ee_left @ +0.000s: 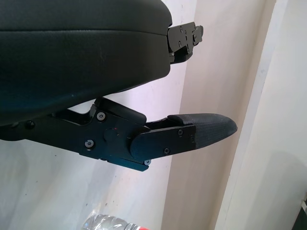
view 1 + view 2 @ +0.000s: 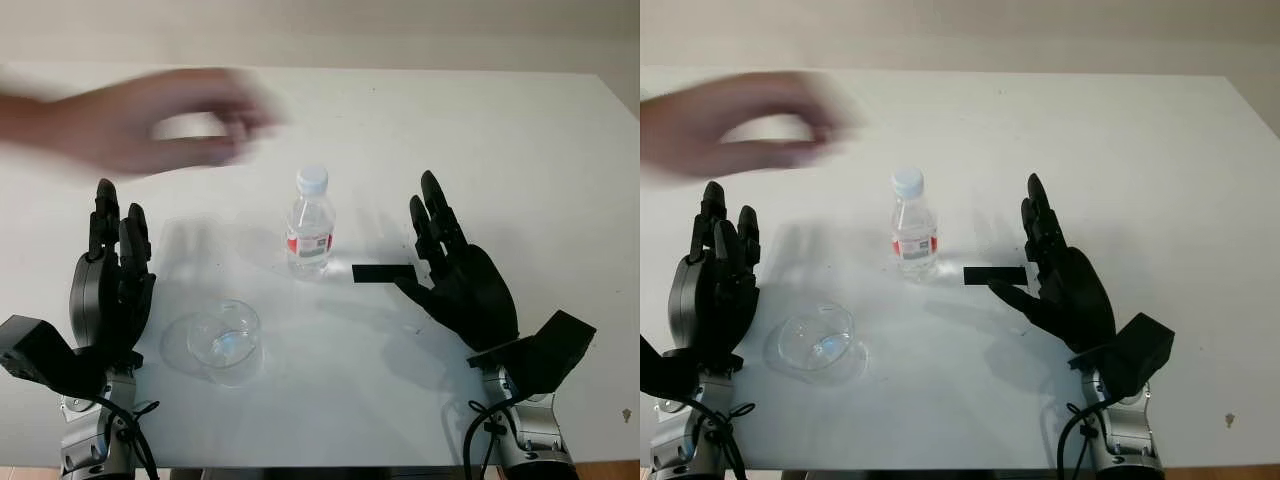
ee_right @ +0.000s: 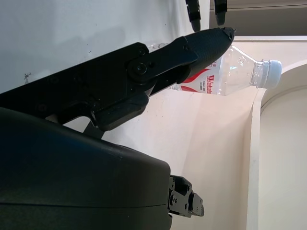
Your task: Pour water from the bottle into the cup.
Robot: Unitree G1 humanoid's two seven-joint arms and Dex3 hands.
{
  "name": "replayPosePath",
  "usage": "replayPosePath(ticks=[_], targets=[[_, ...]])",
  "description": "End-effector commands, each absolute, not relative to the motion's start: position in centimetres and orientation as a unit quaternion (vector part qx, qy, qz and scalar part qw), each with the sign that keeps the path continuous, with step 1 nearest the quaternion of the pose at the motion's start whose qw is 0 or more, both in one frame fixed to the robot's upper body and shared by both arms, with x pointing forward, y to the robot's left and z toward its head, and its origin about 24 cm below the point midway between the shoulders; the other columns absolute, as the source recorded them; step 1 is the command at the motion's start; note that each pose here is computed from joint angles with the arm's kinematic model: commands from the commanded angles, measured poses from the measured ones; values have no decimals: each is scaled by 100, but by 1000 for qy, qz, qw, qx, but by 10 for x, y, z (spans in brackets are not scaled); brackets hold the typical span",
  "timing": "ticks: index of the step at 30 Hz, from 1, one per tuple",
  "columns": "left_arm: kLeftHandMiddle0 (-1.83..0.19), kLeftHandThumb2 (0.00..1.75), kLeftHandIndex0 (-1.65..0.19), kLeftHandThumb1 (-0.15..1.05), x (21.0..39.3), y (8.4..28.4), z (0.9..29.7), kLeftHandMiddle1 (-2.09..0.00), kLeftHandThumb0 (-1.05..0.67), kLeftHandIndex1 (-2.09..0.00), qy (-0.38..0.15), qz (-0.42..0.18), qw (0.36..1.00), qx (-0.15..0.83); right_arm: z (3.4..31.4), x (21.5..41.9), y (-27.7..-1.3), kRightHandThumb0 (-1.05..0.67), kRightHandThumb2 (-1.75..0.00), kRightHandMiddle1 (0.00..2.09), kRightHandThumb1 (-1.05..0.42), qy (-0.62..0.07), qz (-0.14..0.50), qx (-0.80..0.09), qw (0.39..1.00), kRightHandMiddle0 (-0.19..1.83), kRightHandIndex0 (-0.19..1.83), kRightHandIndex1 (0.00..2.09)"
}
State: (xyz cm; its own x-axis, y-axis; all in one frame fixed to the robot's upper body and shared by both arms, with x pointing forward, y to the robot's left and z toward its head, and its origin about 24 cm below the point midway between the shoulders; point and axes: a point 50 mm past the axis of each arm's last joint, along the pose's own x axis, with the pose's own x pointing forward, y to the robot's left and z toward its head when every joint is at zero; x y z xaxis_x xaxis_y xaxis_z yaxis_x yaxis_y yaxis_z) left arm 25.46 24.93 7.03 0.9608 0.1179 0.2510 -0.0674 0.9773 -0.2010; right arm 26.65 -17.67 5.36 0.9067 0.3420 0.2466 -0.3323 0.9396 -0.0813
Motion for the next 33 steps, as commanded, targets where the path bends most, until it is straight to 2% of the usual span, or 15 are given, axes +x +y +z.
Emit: replayPosePath(ticks=[1,11,17,22,27,33], targets=[[14,54,17,105,250,250,64,-6,-74,-5,-119,52,987,-94,50,263,-174,-90,-6,0,-97,-126,170,-15,977,-19,-19,0],[14,56,16,105,258,253,66,-5,-72,-6,-123,50,987,-91,55,280,-164,-91,-6,0,-98,-123,185,-27,975,-19,-19,0],[14,56,16,105,261,250,67,-6,-72,-6,-127,50,986,-96,81,314,-141,-92,-5,0,-95,-150,260,-55,952,-19,-19,0],[14,55,16,105,261,249,68,-5,-71,-6,-132,48,985,-99,95,337,-119,-92,-5,0,-94,-144,310,-59,938,-19,-19,0],[15,55,16,105,262,249,67,-5,-71,-6,-133,48,985,-98,99,347,-101,-92,-5,0,-93,-135,341,-65,928,-19,-19,0],[13,55,16,105,262,250,68,-6,-72,-6,-134,53,985,-96,96,349,-83,-96,-5,0,-91,-118,381,-64,915,-19,-19,0]])
